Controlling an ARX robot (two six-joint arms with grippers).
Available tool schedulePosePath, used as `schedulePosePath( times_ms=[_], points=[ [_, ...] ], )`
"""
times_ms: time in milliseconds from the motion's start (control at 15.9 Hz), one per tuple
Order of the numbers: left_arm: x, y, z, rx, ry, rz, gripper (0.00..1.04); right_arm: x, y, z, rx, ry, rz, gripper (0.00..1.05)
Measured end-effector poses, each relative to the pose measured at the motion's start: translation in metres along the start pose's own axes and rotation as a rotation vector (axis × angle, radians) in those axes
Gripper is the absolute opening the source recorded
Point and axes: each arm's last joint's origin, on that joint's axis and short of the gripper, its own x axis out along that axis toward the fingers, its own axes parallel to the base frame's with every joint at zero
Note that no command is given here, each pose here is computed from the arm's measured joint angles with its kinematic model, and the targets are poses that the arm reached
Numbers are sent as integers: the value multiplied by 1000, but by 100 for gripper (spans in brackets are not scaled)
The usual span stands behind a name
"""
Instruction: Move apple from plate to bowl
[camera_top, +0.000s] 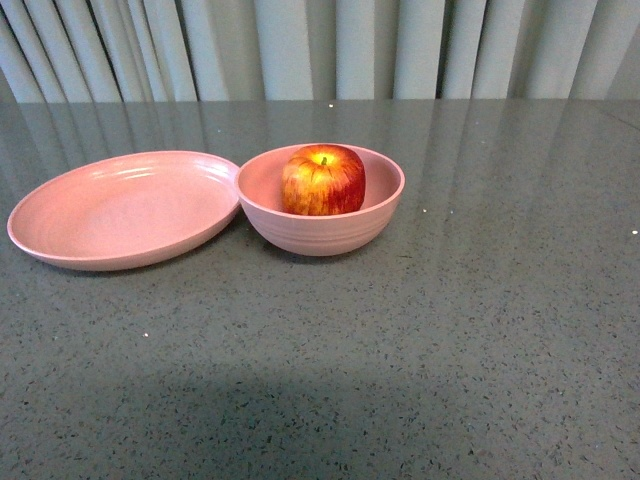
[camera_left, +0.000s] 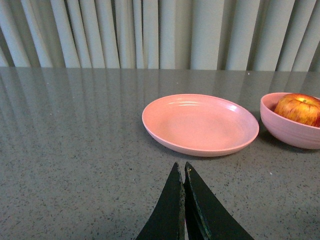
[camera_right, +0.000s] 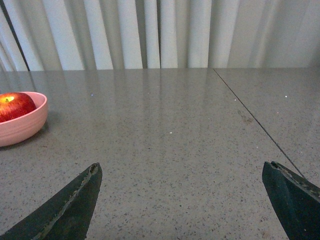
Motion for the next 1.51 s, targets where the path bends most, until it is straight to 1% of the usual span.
schedulePosePath(
  times_ms=[63,503,566,629,1509],
  points=[
    [0,0,0,0,0,0,5,0,0,0,0,0,0,98],
    [0,0,0,0,0,0,95,0,0,0,0,0,0,98],
    [0,0,0,0,0,0,99,0,0,0,0,0,0,98],
    [0,0,0,0,0,0,98,0,0,0,0,0,0,98],
    [0,0,0,0,0,0,98,0,0,0,0,0,0,98]
  ],
)
